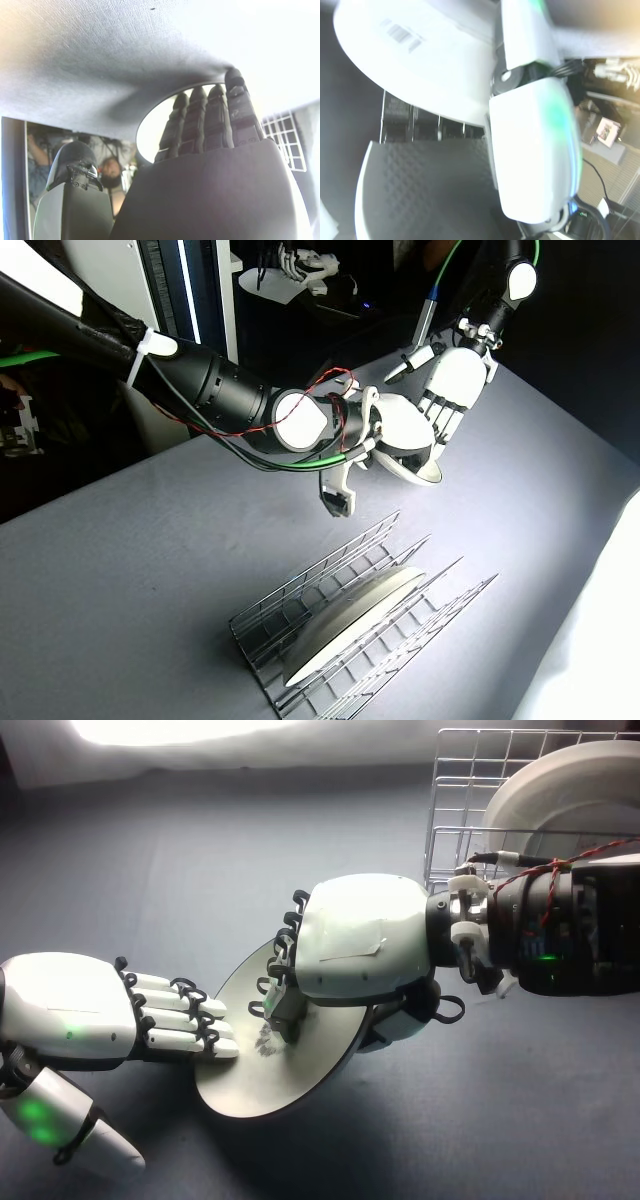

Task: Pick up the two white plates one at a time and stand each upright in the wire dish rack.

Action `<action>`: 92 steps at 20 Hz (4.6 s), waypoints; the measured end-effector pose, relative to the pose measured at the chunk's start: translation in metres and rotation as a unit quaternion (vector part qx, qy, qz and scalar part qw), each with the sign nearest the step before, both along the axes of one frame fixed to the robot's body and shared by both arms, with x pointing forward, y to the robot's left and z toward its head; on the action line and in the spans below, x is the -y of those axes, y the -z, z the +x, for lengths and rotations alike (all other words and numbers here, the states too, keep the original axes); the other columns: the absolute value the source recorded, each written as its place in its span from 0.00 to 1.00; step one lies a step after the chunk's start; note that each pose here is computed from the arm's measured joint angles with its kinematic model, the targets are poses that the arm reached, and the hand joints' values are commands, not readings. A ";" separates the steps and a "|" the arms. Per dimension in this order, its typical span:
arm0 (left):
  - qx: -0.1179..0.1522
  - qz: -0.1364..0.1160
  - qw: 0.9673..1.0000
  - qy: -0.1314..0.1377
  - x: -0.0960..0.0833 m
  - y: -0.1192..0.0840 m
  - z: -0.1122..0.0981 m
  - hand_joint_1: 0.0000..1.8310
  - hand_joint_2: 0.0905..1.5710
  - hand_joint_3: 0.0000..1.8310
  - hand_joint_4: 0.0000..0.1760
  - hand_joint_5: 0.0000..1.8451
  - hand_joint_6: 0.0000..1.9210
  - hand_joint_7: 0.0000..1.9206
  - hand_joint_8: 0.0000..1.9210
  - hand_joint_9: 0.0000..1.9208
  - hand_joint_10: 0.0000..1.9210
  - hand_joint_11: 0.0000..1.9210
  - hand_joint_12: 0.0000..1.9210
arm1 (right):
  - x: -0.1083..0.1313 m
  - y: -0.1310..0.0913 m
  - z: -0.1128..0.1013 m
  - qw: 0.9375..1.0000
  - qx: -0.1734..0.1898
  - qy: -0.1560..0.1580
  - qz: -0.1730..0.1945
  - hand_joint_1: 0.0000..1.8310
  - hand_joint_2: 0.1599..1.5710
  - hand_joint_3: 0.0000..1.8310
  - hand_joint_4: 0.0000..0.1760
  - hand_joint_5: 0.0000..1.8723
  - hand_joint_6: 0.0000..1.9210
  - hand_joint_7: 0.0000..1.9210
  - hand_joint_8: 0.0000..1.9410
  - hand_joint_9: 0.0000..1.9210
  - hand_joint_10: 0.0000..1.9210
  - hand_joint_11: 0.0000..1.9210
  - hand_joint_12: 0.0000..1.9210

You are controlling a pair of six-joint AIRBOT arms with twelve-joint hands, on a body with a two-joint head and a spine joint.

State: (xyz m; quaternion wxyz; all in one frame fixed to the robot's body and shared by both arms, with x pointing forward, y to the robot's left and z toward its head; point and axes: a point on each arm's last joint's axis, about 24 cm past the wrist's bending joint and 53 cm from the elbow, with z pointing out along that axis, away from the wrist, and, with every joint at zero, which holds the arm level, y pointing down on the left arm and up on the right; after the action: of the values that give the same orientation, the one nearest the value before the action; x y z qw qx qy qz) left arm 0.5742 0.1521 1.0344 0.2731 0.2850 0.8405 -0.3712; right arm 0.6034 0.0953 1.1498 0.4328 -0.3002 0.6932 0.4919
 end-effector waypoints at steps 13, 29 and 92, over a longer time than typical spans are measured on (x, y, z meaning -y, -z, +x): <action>0.108 -0.030 0.994 0.017 0.007 -0.080 0.034 0.00 0.66 0.00 0.00 0.07 0.00 0.04 0.00 0.01 0.00 0.00 0.00 | 0.022 -0.020 -0.006 1.000 -0.001 0.004 0.015 0.76 0.65 0.00 0.00 0.49 0.52 0.54 0.43 0.58 0.46 0.50 0.47; 0.153 -0.041 0.987 -0.034 -0.047 -0.136 0.065 0.00 0.65 0.00 0.00 0.06 0.00 0.04 0.00 0.02 0.00 0.00 0.00 | 0.063 -0.112 -0.032 0.982 -0.097 0.051 0.153 0.76 0.65 0.00 0.00 0.51 0.49 0.54 0.42 0.57 0.50 0.48 0.47; 0.132 -0.011 0.991 -0.031 -0.056 -0.114 0.068 0.00 0.67 0.00 0.00 0.08 0.00 0.06 0.00 0.03 0.00 0.01 0.01 | 0.284 -0.092 0.084 0.816 -0.283 0.350 0.363 0.76 0.66 0.00 0.00 0.48 0.52 0.54 0.44 0.55 0.52 0.46 0.48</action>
State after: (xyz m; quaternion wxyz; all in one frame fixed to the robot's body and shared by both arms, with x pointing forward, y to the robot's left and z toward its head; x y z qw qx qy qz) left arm 0.6420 0.2085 1.1483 0.3961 0.3026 0.8012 -0.3310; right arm 0.6871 -0.1887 1.2418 0.4380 0.2940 0.6147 0.5864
